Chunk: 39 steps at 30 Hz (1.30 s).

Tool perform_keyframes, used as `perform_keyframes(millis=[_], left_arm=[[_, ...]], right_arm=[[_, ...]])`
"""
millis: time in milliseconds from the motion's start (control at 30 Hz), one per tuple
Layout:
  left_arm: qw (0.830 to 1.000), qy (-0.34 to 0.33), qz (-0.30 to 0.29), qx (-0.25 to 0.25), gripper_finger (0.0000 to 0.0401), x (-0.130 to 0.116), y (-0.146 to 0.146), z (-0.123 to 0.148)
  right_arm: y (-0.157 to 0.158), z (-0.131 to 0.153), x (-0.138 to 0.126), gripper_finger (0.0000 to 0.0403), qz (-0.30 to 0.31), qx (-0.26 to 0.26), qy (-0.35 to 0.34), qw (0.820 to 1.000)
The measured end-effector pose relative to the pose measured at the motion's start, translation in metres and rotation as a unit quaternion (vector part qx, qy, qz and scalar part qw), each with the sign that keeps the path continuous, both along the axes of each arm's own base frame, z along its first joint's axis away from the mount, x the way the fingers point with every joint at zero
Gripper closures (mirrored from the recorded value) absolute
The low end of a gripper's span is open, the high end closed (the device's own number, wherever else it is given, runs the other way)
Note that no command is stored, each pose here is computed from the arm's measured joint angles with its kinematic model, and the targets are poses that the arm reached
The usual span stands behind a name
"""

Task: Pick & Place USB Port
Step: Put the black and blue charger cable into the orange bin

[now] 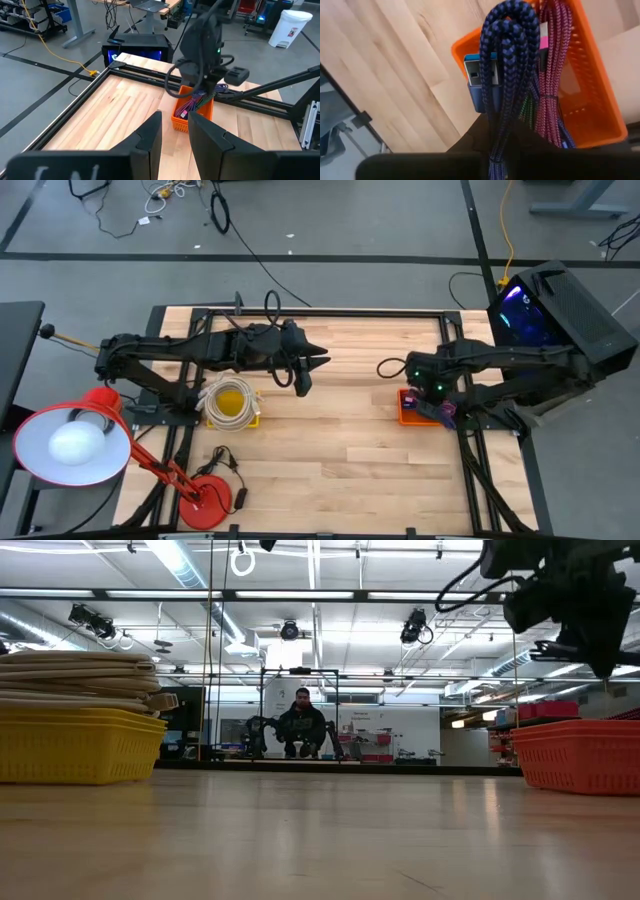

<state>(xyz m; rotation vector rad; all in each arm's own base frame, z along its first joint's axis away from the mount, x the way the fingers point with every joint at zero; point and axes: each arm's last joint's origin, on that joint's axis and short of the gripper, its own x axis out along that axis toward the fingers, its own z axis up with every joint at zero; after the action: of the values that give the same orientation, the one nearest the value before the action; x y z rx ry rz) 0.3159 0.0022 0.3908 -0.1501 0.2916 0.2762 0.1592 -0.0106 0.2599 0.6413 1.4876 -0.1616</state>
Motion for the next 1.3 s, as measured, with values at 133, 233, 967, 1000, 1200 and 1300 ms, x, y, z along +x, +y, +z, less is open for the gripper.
perform_keyframes(millis=[133,233,967,1000,1200,1300], left_arm=[[1.000,0.000,0.000,0.000,0.0302,0.000,0.000,0.000],[1.000,0.000,0.000,0.000,0.0302,0.000,0.000,0.000],[1.000,0.000,0.000,0.000,0.0302,0.000,0.000,0.000],[1.000,0.000,0.000,0.000,0.0302,0.000,0.000,0.000],[1.000,0.000,0.000,-0.002,0.0302,0.000,0.000,0.000],[1.000,0.000,0.000,-0.003,0.0302,0.000,0.000,0.000]], right_arm=[[0.000,-0.013,-0.001,0.0382,-0.009,0.005,0.010,1.000],[0.001,-0.021,-0.001,0.0383,-0.010,0.015,0.008,1.000],[-0.002,-0.041,0.007,0.0383,-0.025,-0.010,-0.034,0.999],[-0.002,-0.041,0.007,0.0383,-0.025,-0.011,-0.036,0.999],[-0.001,-0.042,0.007,0.0383,-0.027,-0.001,-0.027,0.999],[0.000,-0.044,0.007,0.0383,-0.023,0.019,-0.017,0.999]])
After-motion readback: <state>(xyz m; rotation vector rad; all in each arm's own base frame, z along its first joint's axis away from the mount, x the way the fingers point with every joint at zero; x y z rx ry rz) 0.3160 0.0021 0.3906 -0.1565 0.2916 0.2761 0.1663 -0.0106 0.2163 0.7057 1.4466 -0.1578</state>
